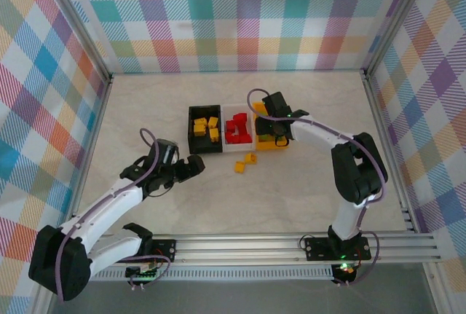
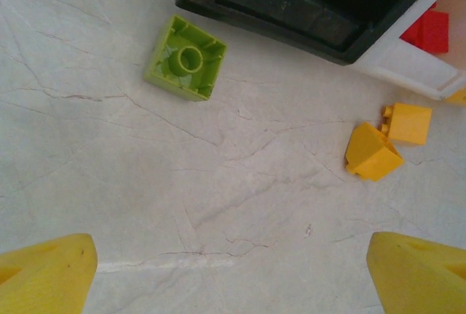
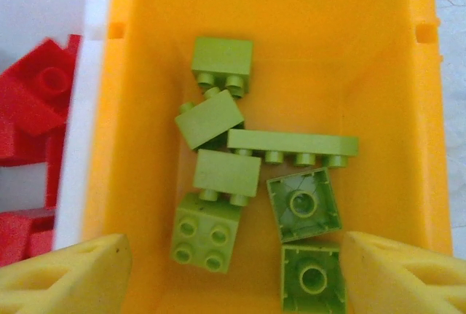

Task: Sort the legos into containers by color

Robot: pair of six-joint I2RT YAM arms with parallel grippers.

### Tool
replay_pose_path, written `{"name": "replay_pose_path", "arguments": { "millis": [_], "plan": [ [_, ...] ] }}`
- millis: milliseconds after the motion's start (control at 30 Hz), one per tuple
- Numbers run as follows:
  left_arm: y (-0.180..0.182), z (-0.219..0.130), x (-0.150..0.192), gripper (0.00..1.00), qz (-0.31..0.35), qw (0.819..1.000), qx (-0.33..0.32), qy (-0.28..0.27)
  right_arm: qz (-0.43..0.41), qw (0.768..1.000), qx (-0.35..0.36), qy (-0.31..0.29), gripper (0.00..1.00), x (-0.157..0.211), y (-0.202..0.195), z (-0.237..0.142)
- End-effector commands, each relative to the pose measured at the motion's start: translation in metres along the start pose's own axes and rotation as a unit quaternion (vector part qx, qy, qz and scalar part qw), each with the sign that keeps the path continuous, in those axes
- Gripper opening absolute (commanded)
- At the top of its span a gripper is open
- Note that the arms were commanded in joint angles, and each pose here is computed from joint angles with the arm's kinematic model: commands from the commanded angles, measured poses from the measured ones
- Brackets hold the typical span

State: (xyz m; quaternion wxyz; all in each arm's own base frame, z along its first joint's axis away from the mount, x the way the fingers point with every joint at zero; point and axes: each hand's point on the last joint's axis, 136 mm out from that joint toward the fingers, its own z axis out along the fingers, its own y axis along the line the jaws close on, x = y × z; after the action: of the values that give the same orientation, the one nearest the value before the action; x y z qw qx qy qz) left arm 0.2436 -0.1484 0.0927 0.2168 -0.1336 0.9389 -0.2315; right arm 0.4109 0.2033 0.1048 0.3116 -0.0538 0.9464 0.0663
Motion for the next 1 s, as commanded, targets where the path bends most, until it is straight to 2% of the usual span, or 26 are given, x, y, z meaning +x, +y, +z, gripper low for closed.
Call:
{"name": "replay_pose_path", "arguments": {
  "millis": [0,300,433,567,700,800,967],
  "plan": [
    [-0.037,0.005,-0.008,0.95,0.048,0.998,0.026,-0.020,0.017,0.998,-0.042,-0.035,0.77,-0.008,0.011,-0.037],
    [-0.099,0.066,0.010,0.88,0.185,0.982,-0.029,-0.040,0.055,0.995,-0.070,-0.047,0.78,0.035,0.001,-0.073],
    [-0.116,0.095,0.019,0.84,0.229,0.972,-0.054,-0.027,0.057,0.995,-0.066,-0.051,0.78,0.047,-0.008,-0.082],
    [-0.116,0.115,0.023,0.83,0.265,0.959,-0.100,-0.030,0.058,0.995,-0.066,-0.058,0.79,0.051,-0.012,-0.089],
    [-0.098,0.125,0.025,0.80,0.282,0.947,-0.151,-0.029,0.056,0.994,-0.068,-0.066,0.79,0.050,-0.012,-0.095],
    [-0.096,0.131,0.026,0.72,0.289,0.944,-0.158,-0.029,0.056,0.993,-0.071,-0.073,0.79,0.048,-0.013,-0.099],
    [-0.099,0.140,0.030,0.52,0.298,0.942,-0.154,-0.028,0.056,0.993,-0.068,-0.078,0.79,0.047,-0.015,-0.102]
  ]
}}
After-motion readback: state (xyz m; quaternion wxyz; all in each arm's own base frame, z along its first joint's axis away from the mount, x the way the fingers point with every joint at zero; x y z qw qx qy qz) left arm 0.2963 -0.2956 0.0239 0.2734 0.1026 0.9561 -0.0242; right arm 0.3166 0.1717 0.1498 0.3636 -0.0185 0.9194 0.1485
